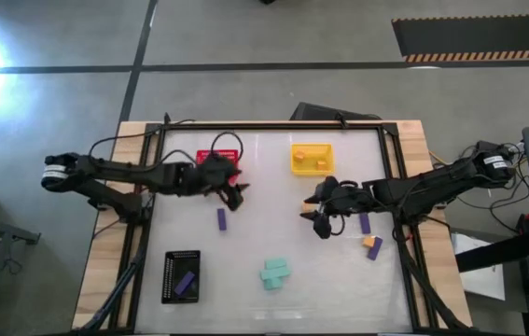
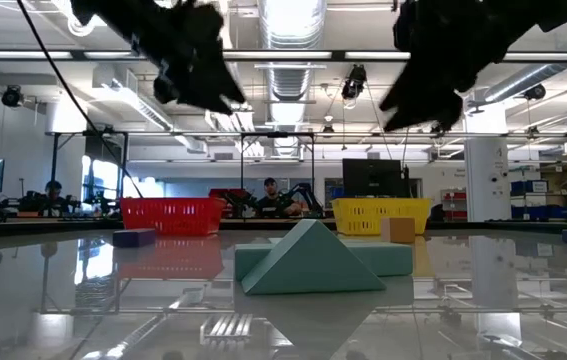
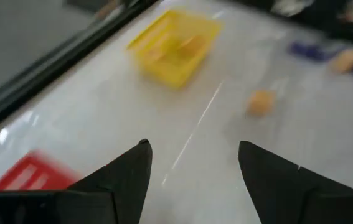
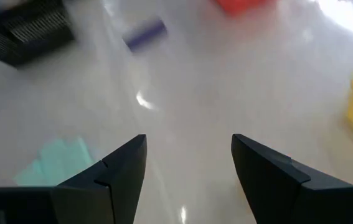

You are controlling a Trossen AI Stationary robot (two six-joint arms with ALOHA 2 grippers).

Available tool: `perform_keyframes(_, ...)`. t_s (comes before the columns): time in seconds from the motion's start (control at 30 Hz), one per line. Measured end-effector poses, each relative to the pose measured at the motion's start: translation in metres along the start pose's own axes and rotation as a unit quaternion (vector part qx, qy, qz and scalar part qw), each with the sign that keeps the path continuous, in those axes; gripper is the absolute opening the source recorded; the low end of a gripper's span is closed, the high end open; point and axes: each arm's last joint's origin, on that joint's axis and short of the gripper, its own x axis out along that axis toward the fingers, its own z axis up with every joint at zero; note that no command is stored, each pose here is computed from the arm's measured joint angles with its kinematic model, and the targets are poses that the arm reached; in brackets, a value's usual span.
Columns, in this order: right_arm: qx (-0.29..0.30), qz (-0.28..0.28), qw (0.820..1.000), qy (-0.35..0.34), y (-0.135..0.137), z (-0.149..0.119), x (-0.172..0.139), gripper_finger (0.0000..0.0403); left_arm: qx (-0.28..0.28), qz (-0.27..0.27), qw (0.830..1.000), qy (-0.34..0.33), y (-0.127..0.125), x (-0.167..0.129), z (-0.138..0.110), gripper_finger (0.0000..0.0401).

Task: Sort & place blocks by color
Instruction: Put the yellow block into the yellow bin

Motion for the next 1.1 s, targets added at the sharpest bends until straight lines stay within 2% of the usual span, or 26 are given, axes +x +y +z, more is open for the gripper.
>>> perform_keyframes(0.17, 0.006, -0.049, 0.994, 0.094, 0.001, -0.004, 0.001, 0.0224, 0.047, -0.058, 0.996, -0.054, -0.028, -0.009, 0.003, 0.0224)
perform_keyframes(0.37, -0.133, -0.092, 0.963, 0.217, 0.001, -0.023, 0.007, 0.0224, 0.061, -0.083, 0.992, -0.07, -0.04, -0.015, 0.001, 0.0224)
perform_keyframes(0.5, -0.19, -0.108, 0.947, 0.235, -0.003, -0.032, 0.023, 0.0224, 0.063, -0.085, 0.992, -0.067, -0.042, -0.014, 0.0, 0.0224)
perform_keyframes(0.7, -0.23, -0.097, 0.945, 0.21, -0.007, -0.029, 0.047, 0.0224, 0.064, -0.084, 0.992, -0.066, -0.042, -0.014, -0.001, 0.0224)
perform_keyframes(0.87, -0.237, -0.099, 0.945, 0.205, -0.019, -0.024, 0.06, 0.0224, 0.064, -0.084, 0.992, -0.066, -0.042, -0.014, -0.001, 0.0224)
perform_keyframes(1.1, -0.231, -0.074, 0.949, 0.204, -0.032, -0.023, 0.073, 0.0224, 0.064, -0.084, 0.992, -0.066, -0.042, -0.014, -0.001, 0.0224)
